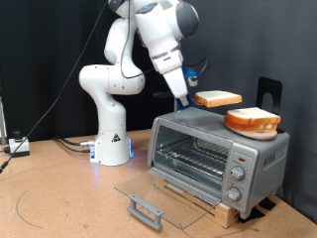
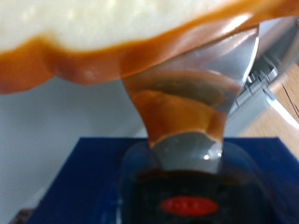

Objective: Make a piece of toast with the oven

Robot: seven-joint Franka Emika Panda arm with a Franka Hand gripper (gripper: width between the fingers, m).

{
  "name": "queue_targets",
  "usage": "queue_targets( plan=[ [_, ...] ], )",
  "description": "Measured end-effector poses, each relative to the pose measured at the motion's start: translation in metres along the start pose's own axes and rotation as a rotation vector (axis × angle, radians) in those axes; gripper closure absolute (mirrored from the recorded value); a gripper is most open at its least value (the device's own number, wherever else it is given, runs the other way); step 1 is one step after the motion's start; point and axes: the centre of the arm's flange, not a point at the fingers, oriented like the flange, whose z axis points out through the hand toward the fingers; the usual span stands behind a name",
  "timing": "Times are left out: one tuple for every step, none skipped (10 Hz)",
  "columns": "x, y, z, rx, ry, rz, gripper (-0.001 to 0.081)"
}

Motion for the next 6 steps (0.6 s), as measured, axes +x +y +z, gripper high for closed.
queue_targets(
  plan=[
    [-0.006,0.013,-0.008,-0.013,-0.013,-0.015,0.0412],
    [-0.012,0.025,-0.016,-0.020,-0.026,-0.017,0.0412],
    [-0.019,0.037,-0.025,-0.024,-0.040,-0.006,0.0412],
    [-0.025,0.049,-0.033,-0.035,-0.046,0.015,0.0412],
    [-0.031,0.061,-0.041,-0.047,-0.040,0.043,0.0412],
    [-0.037,0.072,-0.049,-0.058,-0.026,0.075,0.0412]
  ],
)
